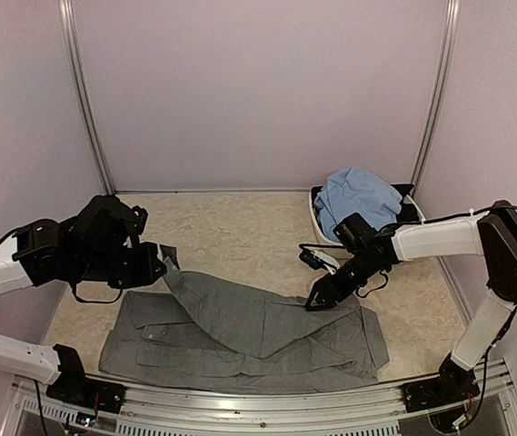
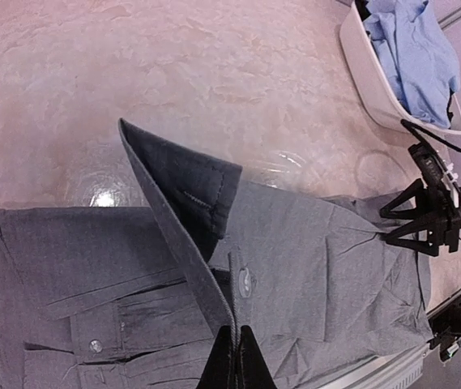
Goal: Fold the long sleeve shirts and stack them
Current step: Fold the sleeve of the rectangle-folded shirt.
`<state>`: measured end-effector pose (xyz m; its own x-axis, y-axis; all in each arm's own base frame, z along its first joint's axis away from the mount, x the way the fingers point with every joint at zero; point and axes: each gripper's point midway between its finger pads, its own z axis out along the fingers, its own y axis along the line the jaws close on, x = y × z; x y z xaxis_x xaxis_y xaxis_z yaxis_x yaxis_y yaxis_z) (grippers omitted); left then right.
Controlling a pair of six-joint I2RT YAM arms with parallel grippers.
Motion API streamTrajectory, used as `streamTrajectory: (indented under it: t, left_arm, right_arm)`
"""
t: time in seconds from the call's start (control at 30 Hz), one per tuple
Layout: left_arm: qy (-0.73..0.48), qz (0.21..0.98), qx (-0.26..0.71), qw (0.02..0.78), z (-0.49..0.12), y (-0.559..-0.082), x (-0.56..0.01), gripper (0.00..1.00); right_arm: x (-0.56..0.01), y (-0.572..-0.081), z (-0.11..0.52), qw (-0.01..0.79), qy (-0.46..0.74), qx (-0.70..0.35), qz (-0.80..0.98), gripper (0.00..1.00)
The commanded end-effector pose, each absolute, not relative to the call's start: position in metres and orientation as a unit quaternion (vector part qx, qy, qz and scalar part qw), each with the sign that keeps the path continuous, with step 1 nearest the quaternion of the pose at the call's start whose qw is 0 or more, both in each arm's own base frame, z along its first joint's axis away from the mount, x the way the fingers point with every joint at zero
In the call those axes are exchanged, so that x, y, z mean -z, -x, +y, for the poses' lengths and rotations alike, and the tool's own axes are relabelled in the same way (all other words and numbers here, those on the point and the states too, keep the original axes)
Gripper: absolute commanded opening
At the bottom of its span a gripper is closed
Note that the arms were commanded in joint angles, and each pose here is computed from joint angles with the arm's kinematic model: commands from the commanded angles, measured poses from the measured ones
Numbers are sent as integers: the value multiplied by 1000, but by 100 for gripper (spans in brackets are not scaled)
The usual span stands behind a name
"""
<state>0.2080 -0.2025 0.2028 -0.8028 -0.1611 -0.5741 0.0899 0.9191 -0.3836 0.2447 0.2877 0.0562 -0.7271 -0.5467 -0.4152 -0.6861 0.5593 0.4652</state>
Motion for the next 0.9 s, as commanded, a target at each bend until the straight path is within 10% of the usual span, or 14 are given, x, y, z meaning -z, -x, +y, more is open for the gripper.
streamTrajectory:
  t: [0.0,0.87]
  left_arm:
    - [-9,922,215,323,-229,-208,-233,0]
    - [-68,869,360,333,-284,-175,-352,0]
  right_arm:
    - [-71,-244,289,126,363,-307,871,56]
    - [-93,-235,292,129,379,-333,854,57]
